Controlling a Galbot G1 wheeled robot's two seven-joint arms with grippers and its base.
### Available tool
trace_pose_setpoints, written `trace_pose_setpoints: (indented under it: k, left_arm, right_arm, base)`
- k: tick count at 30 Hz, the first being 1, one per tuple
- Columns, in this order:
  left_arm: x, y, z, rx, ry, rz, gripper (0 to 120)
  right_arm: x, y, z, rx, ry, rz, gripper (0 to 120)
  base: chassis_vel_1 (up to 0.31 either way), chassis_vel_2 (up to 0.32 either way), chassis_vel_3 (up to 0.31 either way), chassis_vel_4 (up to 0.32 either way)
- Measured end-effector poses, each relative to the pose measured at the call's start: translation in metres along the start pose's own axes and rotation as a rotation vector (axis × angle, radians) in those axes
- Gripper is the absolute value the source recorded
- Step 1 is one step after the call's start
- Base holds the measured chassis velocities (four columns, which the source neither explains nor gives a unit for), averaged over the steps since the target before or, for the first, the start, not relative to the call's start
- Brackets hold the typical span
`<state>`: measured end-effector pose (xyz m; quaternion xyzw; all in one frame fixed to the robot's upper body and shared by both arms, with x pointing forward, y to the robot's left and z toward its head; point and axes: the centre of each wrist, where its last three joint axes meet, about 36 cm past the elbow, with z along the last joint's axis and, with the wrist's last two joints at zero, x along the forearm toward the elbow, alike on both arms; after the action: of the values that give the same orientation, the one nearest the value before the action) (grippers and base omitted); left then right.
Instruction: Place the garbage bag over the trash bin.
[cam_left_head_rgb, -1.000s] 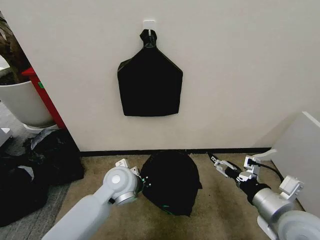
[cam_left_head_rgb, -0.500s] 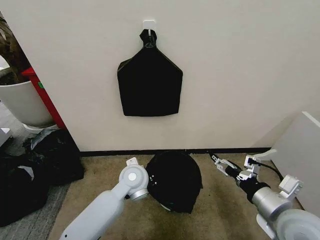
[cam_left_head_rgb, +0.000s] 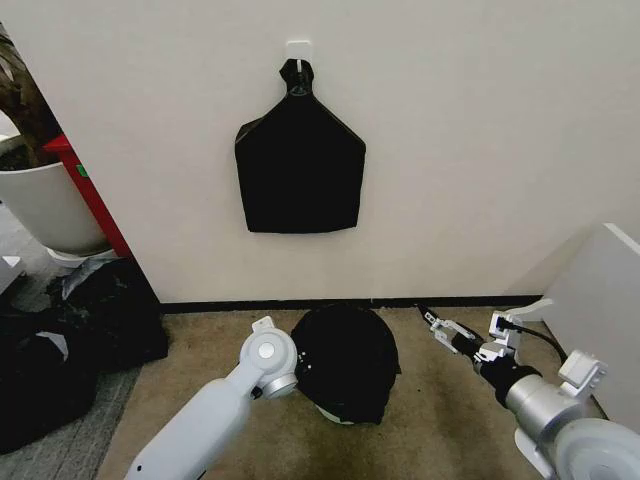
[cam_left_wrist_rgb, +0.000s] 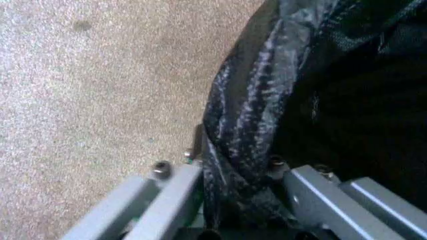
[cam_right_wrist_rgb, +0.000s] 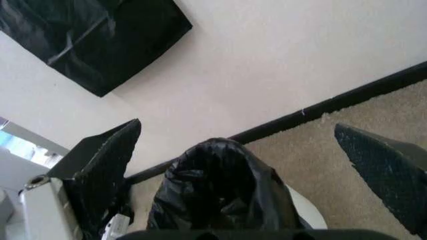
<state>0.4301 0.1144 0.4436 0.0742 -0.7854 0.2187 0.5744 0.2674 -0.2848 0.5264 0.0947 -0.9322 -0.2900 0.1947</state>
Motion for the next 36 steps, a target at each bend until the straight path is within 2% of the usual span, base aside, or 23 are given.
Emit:
trace_pose_setpoints:
  k: [1,5,6,10,12,16,18,23,36]
  left_arm:
    - [0.003,0.002,0.002,-0.012,-0.005,0.004,19]
    - [0.007,0.006,0.006,-0.028,-0.021,0.007,35]
    - [0.007,0.006,0.006,-0.028,-0.021,0.007,35]
    - [0.018,0.01,0.008,-0.03,-0.029,0.026,53]
    - [0.02,0.011,0.008,-0.03,-0.03,0.03,57]
    - [0.029,0.021,0.006,-0.026,-0.045,0.059,75]
    - [0.03,0.023,0.006,-0.026,-0.047,0.061,77]
    - [0.041,0.032,0.006,-0.027,-0.05,0.08,98]
    - [0.073,0.057,0.013,-0.034,-0.079,0.182,100]
  right_arm:
    - [0.0,0.001,0.0,-0.002,0.0,-0.002,100]
    - [0.0,0.003,0.0,-0.01,0.004,-0.007,100]
    - [0.0,0.003,0.0,-0.01,0.004,-0.007,100]
    - [0.002,0.005,-0.002,-0.011,0.005,-0.007,100]
    - [0.002,0.005,-0.002,-0.011,0.005,-0.007,100]
    - [0.002,0.01,-0.001,-0.013,0.009,-0.009,100]
    - [0.002,0.011,-0.001,-0.013,0.01,-0.009,100]
    - [0.001,0.017,0.0,-0.014,0.016,-0.012,100]
    - [0.001,0.034,0.002,-0.012,0.022,-0.018,100]
  base:
    - [0.0,0.0,0.0,0.0]
    - [0.0,0.0,0.0,0.0]
    - [0.0,0.0,0.0,0.0]
    - [0.0,0.0,0.0,0.0]
    - [0.0,0.0,0.0,0.0]
    - [0.0,0.0,0.0,0.0]
    - [0.0,0.0,0.0,0.0]
    - [0.0,0.0,0.0,0.0]
    - [0.0,0.0,0.0,0.0]
